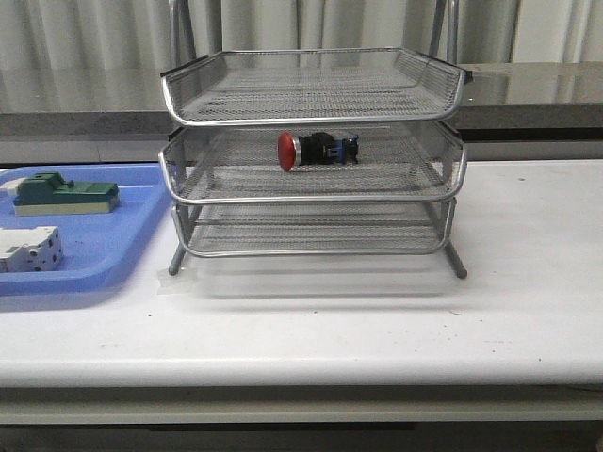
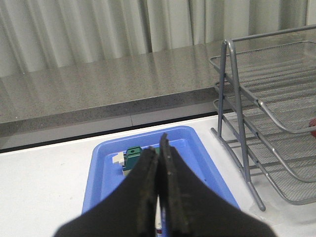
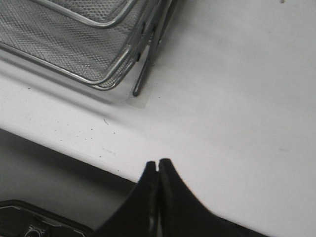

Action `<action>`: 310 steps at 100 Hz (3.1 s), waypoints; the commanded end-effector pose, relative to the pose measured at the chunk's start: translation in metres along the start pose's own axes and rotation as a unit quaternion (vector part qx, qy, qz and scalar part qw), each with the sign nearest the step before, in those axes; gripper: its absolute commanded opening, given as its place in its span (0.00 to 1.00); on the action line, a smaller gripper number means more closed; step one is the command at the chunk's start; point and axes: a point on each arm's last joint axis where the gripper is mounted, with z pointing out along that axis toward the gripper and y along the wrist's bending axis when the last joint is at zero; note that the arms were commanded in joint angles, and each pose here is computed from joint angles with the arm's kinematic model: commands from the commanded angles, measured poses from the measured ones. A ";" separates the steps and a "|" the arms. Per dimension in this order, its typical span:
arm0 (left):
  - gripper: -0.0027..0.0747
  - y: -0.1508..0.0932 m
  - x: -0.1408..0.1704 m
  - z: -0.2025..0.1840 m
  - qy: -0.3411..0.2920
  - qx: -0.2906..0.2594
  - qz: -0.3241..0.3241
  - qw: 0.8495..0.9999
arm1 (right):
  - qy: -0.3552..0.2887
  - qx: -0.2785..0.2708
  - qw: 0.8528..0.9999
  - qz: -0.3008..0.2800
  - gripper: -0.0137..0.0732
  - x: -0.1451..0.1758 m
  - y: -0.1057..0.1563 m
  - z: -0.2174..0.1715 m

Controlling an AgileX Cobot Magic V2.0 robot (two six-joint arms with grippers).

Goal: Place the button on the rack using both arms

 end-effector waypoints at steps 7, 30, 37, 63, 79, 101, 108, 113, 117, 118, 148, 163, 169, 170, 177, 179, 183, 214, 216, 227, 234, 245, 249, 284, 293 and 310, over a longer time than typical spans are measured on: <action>0.01 0.004 -0.015 -0.001 -0.047 -0.017 -0.010 0.999 | -0.067 0.019 0.998 0.009 0.09 0.014 -0.005 -0.035; 0.01 0.004 -0.015 -0.001 -0.047 -0.017 -0.010 0.999 | -0.088 0.020 0.995 0.030 0.09 0.064 -0.001 -0.054; 0.01 0.004 -0.015 -0.001 -0.047 -0.017 -0.010 0.999 | -0.098 0.020 0.994 0.033 0.09 0.079 0.000 -0.058; 0.01 0.004 -0.015 -0.001 -0.047 -0.017 -0.010 0.999 | -0.144 0.025 0.989 0.039 0.09 0.117 0.003 -0.075; 0.01 0.004 -0.015 -0.001 -0.047 -0.017 -0.010 0.999 | -0.155 0.026 0.987 0.041 0.09 0.122 0.002 -0.082; 0.01 0.004 -0.015 -0.001 -0.047 -0.017 -0.010 0.999 | -0.155 0.026 0.987 0.041 0.09 0.122 0.002 -0.082; 0.01 0.004 -0.015 -0.001 -0.047 -0.017 -0.010 0.999 | -0.155 0.026 0.987 0.041 0.09 0.122 0.002 -0.082; 0.01 0.004 -0.015 -0.001 -0.047 -0.017 -0.010 0.999 | -0.155 0.026 0.987 0.041 0.09 0.122 0.002 -0.082; 0.01 0.004 -0.015 -0.001 -0.047 -0.017 -0.010 0.999 | -0.155 0.026 0.987 0.041 0.09 0.122 0.002 -0.082; 0.01 0.004 -0.015 -0.001 -0.047 -0.017 -0.010 0.999 | -0.155 0.026 0.987 0.041 0.09 0.122 0.002 -0.082; 0.01 0.004 -0.015 -0.001 -0.047 -0.017 -0.010 0.999 | -0.156 0.026 0.987 0.041 0.09 0.122 0.002 -0.082; 0.01 0.004 -0.015 -0.001 -0.047 -0.017 -0.010 0.999 | -0.160 0.027 0.986 0.040 0.09 0.121 0.002 -0.081; 0.01 0.004 -0.015 -0.001 -0.047 -0.017 -0.010 0.999 | -0.176 0.031 0.983 0.035 0.09 0.121 0.002 -0.080; 0.01 0.004 -0.015 -0.001 -0.047 -0.017 -0.010 0.999 | -0.182 0.032 0.982 0.035 0.09 0.121 0.002 -0.080; 0.01 0.004 -0.015 -0.001 -0.047 -0.017 -0.010 0.999 | -0.213 0.034 0.976 0.029 0.09 0.122 0.003 -0.076; 0.01 0.004 -0.015 -0.001 -0.047 -0.017 -0.010 0.999 | -0.221 0.034 0.974 0.028 0.09 0.123 0.003 -0.076; 0.01 0.004 -0.015 -0.001 -0.047 -0.017 -0.010 0.999 | -0.242 0.033 0.969 0.027 0.09 0.124 0.004 -0.074; 0.01 0.004 -0.015 -0.001 -0.047 -0.017 -0.010 0.999 | -0.357 0.069 0.929 0.073 0.09 0.155 0.009 -0.055; 0.01 0.004 -0.015 -0.001 -0.047 -0.017 -0.010 0.999 | -0.361 0.071 0.927 0.077 0.09 0.157 0.009 -0.054; 0.01 0.004 -0.015 -0.001 -0.047 -0.017 -0.010 0.999 | -0.380 0.077 0.917 0.095 0.09 0.170 0.011 -0.047; 0.01 0.004 -0.015 -0.001 -0.047 -0.017 -0.010 0.999 | -0.397 0.074 0.909 0.103 0.09 0.178 0.013 -0.043; 0.01 0.004 -0.015 -0.001 -0.047 -0.017 -0.010 0.999 | -0.427 0.073 0.895 0.109 0.09 0.188 0.016 -0.035; 0.01 0.004 -0.015 -0.001 -0.047 -0.017 -0.010 0.999 | -0.434 0.074 0.891 0.111 0.09 0.192 0.017 -0.032; 0.01 0.004 -0.015 -0.001 -0.046 -0.017 -0.010 0.999 | -0.448 0.081 0.883 0.112 0.09 0.205 0.019 -0.008; 0.01 0.004 -0.015 -0.001 -0.046 -0.017 -0.010 0.999 | -0.446 0.081 0.884 0.113 0.09 0.206 0.019 -0.006; 0.01 0.004 -0.015 -0.001 -0.046 -0.017 -0.010 0.999 | -0.447 0.081 0.884 0.112 0.09 0.206 0.019 -0.007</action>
